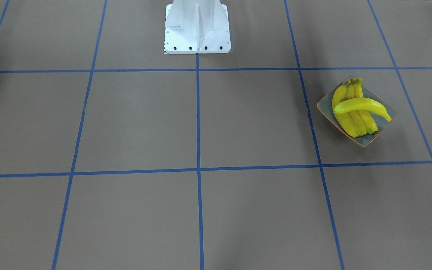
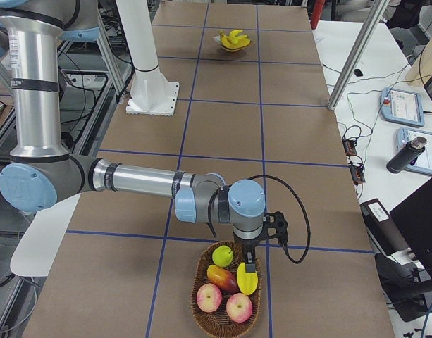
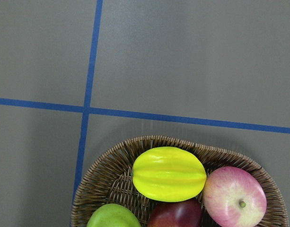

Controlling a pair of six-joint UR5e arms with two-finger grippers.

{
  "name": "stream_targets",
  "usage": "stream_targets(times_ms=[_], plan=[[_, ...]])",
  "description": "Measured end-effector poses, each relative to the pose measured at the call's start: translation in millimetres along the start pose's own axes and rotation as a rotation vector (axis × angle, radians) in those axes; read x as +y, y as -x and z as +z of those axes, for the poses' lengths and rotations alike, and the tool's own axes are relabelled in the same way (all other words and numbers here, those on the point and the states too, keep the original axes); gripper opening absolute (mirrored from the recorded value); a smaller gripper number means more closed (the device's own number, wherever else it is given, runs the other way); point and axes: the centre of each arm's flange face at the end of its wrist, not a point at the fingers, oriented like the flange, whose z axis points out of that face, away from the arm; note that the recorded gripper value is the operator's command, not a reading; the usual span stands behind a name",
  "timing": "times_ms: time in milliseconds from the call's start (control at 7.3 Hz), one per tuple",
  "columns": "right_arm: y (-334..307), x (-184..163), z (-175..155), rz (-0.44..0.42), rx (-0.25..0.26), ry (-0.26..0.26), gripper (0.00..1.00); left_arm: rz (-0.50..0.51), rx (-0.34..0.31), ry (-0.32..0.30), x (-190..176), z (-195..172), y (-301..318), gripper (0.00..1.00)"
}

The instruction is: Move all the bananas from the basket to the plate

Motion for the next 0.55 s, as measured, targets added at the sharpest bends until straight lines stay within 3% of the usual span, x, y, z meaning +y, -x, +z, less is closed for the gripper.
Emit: stream_targets(times_ms=[548], plan=[[16.2, -8.7, 3.8, -0.017, -0.008, 0.005, 1.0, -0.009, -0.006, 0.006, 6.3, 1.4, 2.7, 1.0]])
